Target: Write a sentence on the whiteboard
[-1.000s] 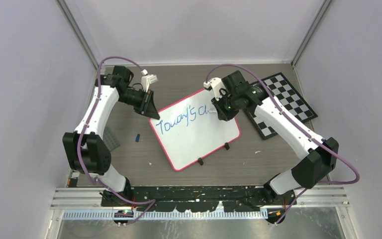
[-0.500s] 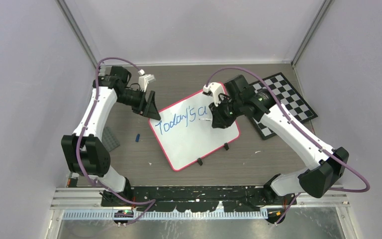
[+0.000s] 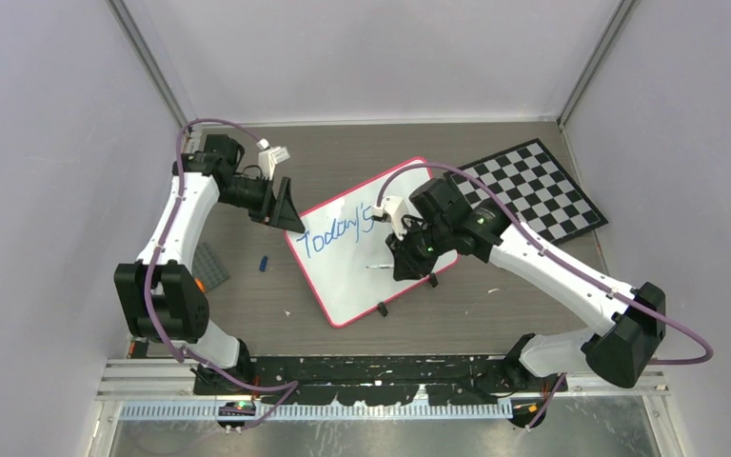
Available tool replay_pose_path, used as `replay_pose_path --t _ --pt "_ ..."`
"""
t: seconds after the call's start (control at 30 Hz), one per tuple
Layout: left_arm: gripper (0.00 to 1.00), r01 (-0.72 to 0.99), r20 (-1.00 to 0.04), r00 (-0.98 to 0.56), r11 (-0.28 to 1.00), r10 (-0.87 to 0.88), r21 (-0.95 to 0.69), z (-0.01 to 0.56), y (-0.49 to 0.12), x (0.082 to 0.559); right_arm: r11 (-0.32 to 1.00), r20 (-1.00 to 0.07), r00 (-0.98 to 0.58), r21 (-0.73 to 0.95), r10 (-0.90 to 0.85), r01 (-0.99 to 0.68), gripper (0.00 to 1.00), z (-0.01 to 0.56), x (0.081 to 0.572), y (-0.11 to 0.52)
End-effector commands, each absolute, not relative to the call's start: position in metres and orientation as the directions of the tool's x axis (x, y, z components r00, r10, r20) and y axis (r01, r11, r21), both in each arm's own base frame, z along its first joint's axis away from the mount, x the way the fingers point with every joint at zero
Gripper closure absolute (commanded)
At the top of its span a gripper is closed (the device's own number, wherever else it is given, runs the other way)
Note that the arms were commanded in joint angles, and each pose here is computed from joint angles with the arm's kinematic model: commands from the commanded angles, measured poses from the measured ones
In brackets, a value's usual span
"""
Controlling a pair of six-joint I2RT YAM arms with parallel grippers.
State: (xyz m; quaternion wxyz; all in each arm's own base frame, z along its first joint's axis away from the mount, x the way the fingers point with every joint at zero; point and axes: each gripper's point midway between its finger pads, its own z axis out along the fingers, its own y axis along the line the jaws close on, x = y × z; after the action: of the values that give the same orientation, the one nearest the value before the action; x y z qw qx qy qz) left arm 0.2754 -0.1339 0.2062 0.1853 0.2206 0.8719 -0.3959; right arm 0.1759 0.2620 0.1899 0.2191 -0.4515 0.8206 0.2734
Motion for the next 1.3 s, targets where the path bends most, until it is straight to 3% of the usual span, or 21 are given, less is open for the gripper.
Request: replay_pose_path --t 0.0,0.4,0.97,1.27 --pt "0.33 0.549 -0.527 -0.821 0.552 0.219 -0.628 0.212 -0.139 0.278 0.421 -0.679 -0.435 0.200 -0.592 -0.885 1.00 0.197 0.182 0.267" --pt "0.44 0.541 -0.513 -0.830 0.539 0.218 -0.646 0.209 -0.141 0.279 0.440 -0.657 -0.388 0.095 -0.647 -0.893 1.00 0.172 0.190 0.269" --pt "0.79 0.549 -0.508 -0.828 0.534 0.239 -0.643 0.204 -0.142 0.277 0.481 -0.630 -0.382 0.015 -0.677 -0.877 1.00 0.157 0.205 0.273" --pt "0.92 0.556 -0.510 -0.823 0.531 0.248 -0.639 0.204 -0.144 0.277 0.469 -0.657 -0.381 0.047 -0.650 -0.882 1.00 0.167 0.204 0.285"
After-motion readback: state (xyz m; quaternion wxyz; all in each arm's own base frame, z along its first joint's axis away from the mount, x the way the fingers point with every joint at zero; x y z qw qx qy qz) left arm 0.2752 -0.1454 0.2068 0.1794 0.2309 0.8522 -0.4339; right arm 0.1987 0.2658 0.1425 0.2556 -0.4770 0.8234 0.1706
